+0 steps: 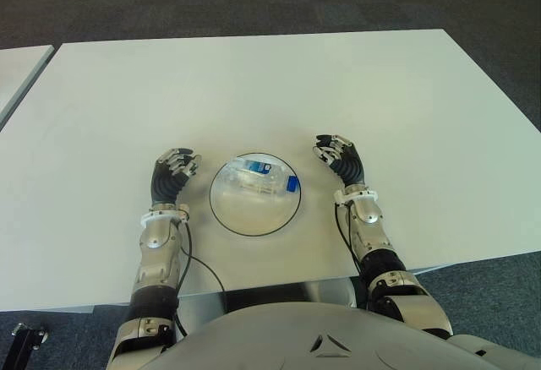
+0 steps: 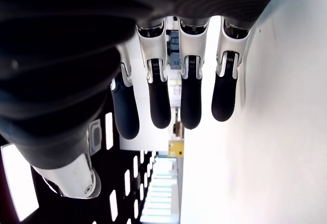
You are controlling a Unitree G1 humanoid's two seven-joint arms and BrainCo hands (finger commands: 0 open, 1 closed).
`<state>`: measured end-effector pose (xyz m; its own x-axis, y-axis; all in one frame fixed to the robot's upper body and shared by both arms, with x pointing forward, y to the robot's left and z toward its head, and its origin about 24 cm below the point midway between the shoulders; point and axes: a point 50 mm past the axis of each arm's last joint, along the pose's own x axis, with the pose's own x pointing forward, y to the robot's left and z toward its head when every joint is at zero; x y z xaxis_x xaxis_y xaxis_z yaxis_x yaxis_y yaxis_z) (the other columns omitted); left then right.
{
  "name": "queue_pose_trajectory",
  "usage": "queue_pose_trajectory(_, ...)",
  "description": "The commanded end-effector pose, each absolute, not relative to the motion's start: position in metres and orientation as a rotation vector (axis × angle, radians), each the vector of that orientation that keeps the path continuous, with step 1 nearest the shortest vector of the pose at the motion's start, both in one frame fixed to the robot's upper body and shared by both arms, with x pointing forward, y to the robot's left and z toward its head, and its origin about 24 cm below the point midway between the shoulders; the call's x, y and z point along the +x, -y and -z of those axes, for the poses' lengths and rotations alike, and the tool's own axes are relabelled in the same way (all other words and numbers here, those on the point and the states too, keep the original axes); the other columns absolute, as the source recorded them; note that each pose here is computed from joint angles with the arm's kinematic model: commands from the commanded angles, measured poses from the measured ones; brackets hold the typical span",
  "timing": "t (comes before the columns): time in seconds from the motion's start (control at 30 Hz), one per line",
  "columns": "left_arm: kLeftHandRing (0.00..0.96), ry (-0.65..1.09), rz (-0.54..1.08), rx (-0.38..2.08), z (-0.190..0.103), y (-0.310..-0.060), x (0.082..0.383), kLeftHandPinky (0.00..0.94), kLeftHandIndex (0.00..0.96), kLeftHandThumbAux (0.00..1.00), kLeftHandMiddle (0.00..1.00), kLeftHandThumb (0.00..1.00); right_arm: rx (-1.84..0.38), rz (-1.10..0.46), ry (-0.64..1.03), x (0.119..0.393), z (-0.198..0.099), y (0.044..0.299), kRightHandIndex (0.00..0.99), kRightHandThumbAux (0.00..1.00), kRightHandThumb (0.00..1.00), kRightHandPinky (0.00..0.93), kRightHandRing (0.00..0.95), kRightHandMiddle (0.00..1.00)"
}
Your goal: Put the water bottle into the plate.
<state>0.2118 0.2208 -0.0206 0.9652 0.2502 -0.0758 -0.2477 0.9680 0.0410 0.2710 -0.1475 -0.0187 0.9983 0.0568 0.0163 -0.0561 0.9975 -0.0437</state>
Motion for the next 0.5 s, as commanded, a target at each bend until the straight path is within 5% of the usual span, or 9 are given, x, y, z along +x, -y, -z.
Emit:
queue_pose_trajectory(0.03, 0.544, -0.089, -0.243, 0.034, 0.0218, -0.2214, 0.21, 0.534, 0.432, 0.713, 0.553, 0.706, -0.023, -0.047, -0.008, 0.2669, 0.0244, 0.1473, 0.431, 0.728, 0.704, 0.6, 0.593, 0.599)
queue_pose_trajectory(0.5, 0.55, -0.09, -0.24, 0.045, 0.0219, -0.2225, 0.21, 0.537, 0.432, 0.713, 0.564, 0.706, 0.007, -0.02, -0.04, 0.2673, 0.028, 0.1457, 0.433, 0.727, 0.707, 0.628, 0.608, 0.598)
